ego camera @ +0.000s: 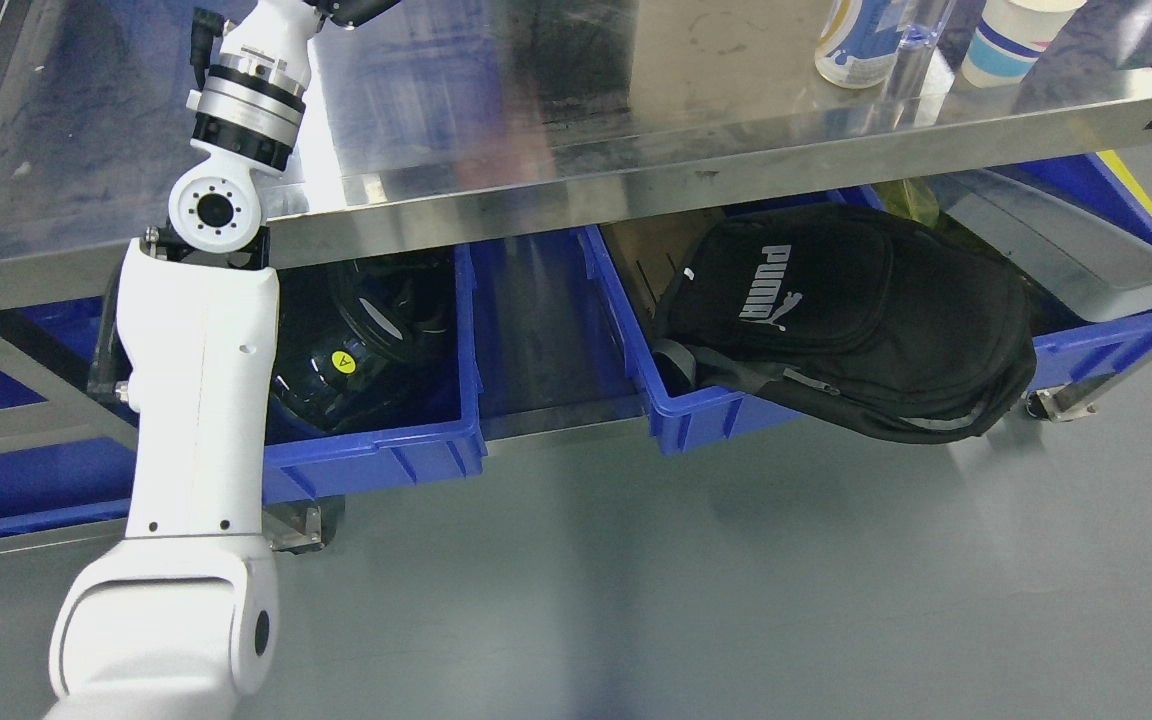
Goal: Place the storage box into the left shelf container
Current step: 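Lift the pink box off the table with the left hand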
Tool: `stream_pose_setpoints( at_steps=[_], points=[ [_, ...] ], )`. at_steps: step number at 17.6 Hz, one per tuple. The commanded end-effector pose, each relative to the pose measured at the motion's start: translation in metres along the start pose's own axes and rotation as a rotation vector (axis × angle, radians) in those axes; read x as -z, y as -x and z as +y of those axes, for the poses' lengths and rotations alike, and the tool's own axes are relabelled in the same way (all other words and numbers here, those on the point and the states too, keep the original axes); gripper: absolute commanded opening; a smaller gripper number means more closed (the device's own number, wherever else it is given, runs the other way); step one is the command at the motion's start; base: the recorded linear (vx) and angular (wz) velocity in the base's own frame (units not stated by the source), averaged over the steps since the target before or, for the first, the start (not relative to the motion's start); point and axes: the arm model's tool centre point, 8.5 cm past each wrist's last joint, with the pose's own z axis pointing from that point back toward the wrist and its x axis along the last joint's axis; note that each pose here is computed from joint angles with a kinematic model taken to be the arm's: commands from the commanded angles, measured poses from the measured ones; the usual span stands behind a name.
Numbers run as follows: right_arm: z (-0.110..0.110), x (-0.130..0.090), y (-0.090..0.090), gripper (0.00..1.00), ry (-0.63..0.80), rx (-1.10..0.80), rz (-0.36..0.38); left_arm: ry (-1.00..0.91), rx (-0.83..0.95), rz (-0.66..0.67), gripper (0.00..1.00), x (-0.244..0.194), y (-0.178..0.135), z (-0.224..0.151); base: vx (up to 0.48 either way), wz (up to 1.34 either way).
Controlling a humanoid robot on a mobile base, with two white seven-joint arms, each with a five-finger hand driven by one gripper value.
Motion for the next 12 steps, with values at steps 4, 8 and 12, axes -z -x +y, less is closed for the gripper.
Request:
stream_pose_setpoints(
  at_steps=[4, 8, 12],
  points=[
    [-0.011, 0.001, -0.01, 1.0, 0.018, 0.004, -0.023, -0.181, -0.149, -0.164, 0.03, -0.059, -0.051, -0.008, -0.021, 0.04],
    [-0.011, 0.001, -0.01, 1.0, 0.018, 0.004, -0.023, -0.184, -0.199, -0.186, 0.03, -0.085, -0.063, -0.019, -0.043, 0.09],
    [-0.011, 0.001, -0.01, 1.0, 0.018, 0.004, -0.023, -0.169, -0.246, -0.174, 0.03, -0.117, -0.065, -0.039, -0.043, 0.4]
  ],
)
